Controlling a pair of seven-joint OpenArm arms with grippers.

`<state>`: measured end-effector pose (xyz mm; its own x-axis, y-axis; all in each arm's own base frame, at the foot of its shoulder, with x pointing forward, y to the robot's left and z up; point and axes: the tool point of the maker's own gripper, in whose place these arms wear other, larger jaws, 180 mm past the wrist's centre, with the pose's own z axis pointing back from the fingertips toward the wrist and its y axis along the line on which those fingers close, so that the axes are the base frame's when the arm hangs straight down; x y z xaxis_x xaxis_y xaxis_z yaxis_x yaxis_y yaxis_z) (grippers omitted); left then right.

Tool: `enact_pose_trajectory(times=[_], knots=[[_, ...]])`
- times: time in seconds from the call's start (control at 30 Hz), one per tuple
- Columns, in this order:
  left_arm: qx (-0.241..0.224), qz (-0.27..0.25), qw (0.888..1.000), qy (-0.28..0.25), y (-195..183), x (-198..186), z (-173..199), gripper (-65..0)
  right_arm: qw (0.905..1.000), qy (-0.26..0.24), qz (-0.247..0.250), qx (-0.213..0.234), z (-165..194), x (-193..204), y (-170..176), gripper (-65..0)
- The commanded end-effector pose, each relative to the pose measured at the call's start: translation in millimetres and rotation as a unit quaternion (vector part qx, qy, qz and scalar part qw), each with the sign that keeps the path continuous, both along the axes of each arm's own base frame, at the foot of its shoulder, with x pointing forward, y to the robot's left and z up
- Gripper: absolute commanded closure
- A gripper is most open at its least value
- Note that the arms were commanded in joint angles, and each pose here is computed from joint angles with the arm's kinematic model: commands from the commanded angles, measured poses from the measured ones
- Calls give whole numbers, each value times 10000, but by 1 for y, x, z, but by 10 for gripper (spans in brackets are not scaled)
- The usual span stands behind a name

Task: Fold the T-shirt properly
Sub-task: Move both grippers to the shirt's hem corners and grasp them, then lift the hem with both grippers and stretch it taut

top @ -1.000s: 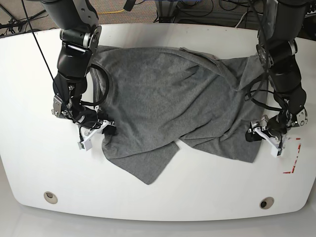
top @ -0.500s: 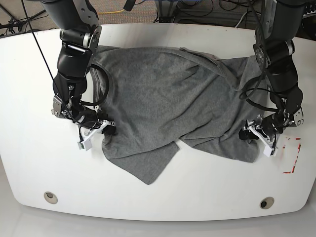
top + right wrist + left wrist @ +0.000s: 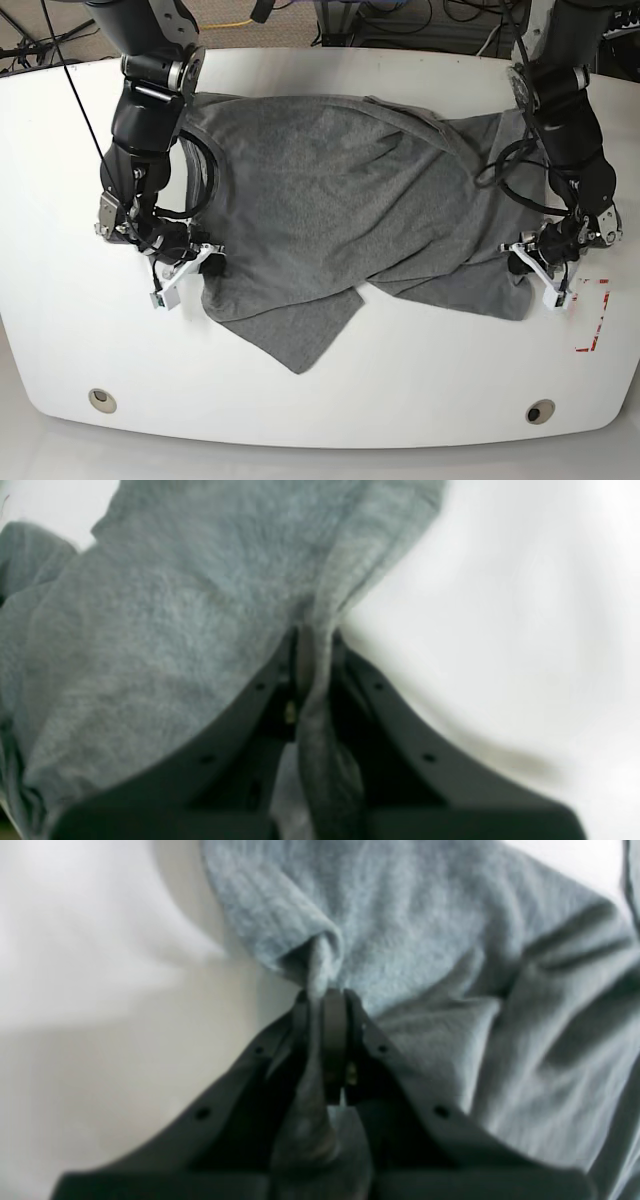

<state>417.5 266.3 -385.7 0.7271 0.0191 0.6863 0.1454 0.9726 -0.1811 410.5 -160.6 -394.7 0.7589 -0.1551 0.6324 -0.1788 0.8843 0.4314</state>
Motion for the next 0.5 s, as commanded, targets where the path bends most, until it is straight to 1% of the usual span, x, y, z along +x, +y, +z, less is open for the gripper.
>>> enact_pose_trajectory(times=[0.0, 0.1, 0.13, 0.3, 0.4, 0.47], knots=[[273, -117, 9973, -670, 2, 16, 46, 0, 9989, -412, 4, -223, 30, 12, -16, 0], [716, -259, 9934, -860, -2, 7, 70, 0, 9975, -465, 86, -520, 39, 3, -24, 0], [795, -287, 9924, -891, -4, 6, 74, 0, 9972, -478, 91, -564, 41, 2, -26, 0], [995, -353, 9874, -1183, -16, 6, 100, 0, 9949, -611, 110, -789, 55, 5, -37, 0], [1051, -376, 9850, -1314, -24, 7, 113, 0, 9930, -780, 78, -882, 73, 18, -45, 0], [1173, -372, 9815, -1470, -24, 12, 131, 0, 9913, -885, 57, -973, 87, 27, -53, 0]])
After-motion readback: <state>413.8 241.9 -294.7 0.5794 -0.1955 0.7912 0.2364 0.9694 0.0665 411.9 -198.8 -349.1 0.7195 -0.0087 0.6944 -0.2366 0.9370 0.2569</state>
